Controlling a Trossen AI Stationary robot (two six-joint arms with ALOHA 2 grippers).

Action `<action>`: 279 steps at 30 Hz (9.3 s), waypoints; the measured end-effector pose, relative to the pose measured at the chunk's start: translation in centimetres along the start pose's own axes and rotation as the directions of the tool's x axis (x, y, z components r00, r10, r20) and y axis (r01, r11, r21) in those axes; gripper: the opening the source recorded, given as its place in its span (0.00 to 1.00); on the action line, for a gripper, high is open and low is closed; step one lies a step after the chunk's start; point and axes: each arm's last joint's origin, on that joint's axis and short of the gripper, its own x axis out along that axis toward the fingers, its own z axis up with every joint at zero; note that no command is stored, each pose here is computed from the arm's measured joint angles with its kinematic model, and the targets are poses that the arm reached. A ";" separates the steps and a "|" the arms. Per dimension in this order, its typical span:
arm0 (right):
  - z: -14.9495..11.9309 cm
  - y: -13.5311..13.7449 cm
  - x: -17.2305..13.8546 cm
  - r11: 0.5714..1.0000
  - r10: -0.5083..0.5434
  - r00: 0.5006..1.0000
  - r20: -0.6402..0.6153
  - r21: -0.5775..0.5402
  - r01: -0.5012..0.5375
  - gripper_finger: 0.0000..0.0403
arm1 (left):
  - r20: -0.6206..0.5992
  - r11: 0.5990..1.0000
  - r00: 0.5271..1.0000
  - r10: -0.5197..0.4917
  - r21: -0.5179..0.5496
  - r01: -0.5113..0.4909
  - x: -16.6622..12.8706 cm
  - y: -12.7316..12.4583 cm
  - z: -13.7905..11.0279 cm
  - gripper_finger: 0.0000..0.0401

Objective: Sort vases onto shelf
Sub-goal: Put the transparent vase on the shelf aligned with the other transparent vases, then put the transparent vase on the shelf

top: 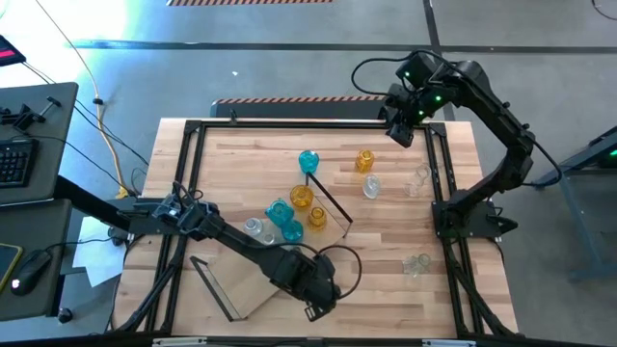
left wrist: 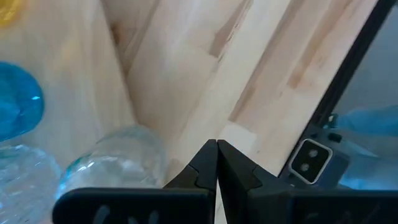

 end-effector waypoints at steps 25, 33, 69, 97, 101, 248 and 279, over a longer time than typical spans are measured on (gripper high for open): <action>0.0 0.0 0.0 1.000 0.000 1.000 0.000 0.000 0.000 0.44 | -0.088 0.992 0.988 0.127 0.024 -0.125 -0.1 1.2 -0.9 0.00; 0.0 0.0 0.0 1.000 0.000 1.000 0.000 0.000 0.000 0.44 | -0.115 0.986 0.979 0.166 0.033 -0.163 -0.2 1.6 -1.1 0.00; 0.0 0.0 0.0 1.000 0.007 1.000 0.000 0.000 -0.007 0.44 | -0.071 0.975 0.973 0.222 0.020 -0.221 -0.2 2.4 -0.4 0.00; 0.2 0.0 0.0 1.000 0.000 1.000 0.026 0.018 0.000 0.44 | 0.809 0.985 0.566 0.160 -0.165 -0.042 -29.0 15.6 -4.4 0.00; 0.9 -0.3 0.9 0.998 -0.006 0.997 0.076 0.069 0.001 0.44 | 0.835 0.983 0.520 0.177 -0.171 -0.060 -32.2 19.6 -7.2 0.00; -16.4 -1.1 10.0 0.497 -0.235 0.912 -0.336 0.765 0.410 0.44 | 0.572 0.928 0.739 0.356 -0.312 -0.205 -18.1 34.6 -14.0 0.00; -16.3 -1.1 10.3 0.535 -0.181 0.912 -0.367 0.742 0.405 0.01 | 0.572 0.928 0.739 0.356 -0.312 -0.205 -18.1 34.6 -14.0 0.00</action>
